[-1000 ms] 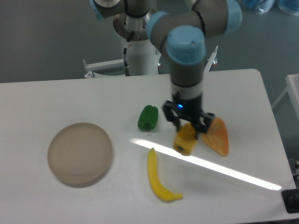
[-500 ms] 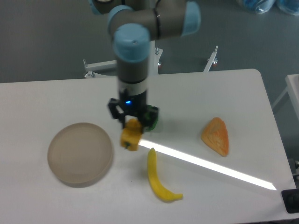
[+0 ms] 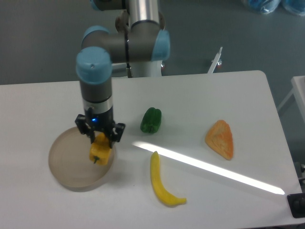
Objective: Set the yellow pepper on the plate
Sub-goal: 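Carry the yellow bell pepper over the beige plate and lower it, then hold the yellow bell pepper on the plate and open the gripper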
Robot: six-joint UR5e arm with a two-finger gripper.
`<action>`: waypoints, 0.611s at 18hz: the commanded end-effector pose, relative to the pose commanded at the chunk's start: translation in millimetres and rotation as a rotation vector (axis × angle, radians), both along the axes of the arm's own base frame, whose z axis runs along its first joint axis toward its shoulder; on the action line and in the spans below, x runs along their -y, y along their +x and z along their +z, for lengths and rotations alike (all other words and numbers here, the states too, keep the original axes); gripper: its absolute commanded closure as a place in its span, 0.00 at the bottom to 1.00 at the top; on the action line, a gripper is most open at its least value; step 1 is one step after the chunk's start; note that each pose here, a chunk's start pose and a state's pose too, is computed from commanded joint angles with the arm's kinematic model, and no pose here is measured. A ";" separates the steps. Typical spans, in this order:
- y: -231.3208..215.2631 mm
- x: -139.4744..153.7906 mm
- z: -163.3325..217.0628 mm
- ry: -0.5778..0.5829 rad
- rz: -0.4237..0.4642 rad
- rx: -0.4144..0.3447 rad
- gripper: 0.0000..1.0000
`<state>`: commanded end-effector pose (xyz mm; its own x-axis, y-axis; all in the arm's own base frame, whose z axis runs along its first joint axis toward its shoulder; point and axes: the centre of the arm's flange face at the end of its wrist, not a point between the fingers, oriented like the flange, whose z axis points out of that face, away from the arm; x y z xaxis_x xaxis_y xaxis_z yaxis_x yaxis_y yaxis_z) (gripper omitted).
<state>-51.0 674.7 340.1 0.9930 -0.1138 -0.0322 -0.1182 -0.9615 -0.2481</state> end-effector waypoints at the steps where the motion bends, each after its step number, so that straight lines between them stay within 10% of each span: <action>1: 4.5 1.0 -3.4 -0.004 -0.043 -0.008 0.52; 11: 24.4 -1.8 -38.8 -0.063 -0.092 0.000 0.51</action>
<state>-26.6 676.5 301.3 0.9783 -0.2061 -0.0222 -0.2065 -0.9603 -0.1877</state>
